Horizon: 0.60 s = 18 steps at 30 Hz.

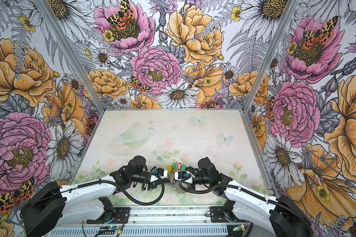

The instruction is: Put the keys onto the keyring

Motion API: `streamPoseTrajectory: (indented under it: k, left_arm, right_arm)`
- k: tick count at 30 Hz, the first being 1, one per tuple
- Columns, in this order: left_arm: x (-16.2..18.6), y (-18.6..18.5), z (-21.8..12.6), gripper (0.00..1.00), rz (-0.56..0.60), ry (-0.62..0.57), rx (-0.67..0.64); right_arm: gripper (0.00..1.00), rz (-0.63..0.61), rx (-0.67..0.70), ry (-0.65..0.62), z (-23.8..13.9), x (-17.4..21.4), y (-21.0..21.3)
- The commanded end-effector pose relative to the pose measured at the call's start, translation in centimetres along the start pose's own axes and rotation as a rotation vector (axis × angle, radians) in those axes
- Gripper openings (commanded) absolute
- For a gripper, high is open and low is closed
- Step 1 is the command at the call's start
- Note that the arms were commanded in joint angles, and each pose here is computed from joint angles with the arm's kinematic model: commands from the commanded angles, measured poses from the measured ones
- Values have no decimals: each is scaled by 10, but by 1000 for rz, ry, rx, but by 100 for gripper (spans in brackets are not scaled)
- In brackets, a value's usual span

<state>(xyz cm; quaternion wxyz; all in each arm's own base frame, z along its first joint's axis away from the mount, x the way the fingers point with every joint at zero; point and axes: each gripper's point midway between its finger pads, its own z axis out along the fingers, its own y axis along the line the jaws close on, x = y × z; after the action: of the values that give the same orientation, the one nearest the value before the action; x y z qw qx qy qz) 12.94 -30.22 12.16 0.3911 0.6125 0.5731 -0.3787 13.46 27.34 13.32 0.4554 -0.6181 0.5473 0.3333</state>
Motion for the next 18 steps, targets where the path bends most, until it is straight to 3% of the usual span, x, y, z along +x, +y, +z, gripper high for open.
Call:
streamPoseTrajectory:
  k: [1,18]
  left_arm:
    - [-8,5,-3,0,39,-35,-22]
    - [-10,4,-5,0,16,-60,2]
  right_arm:
    - [0,-20,-1,-33,0,-6,1]
    - [0,-26,26,-49,-2,-8,1]
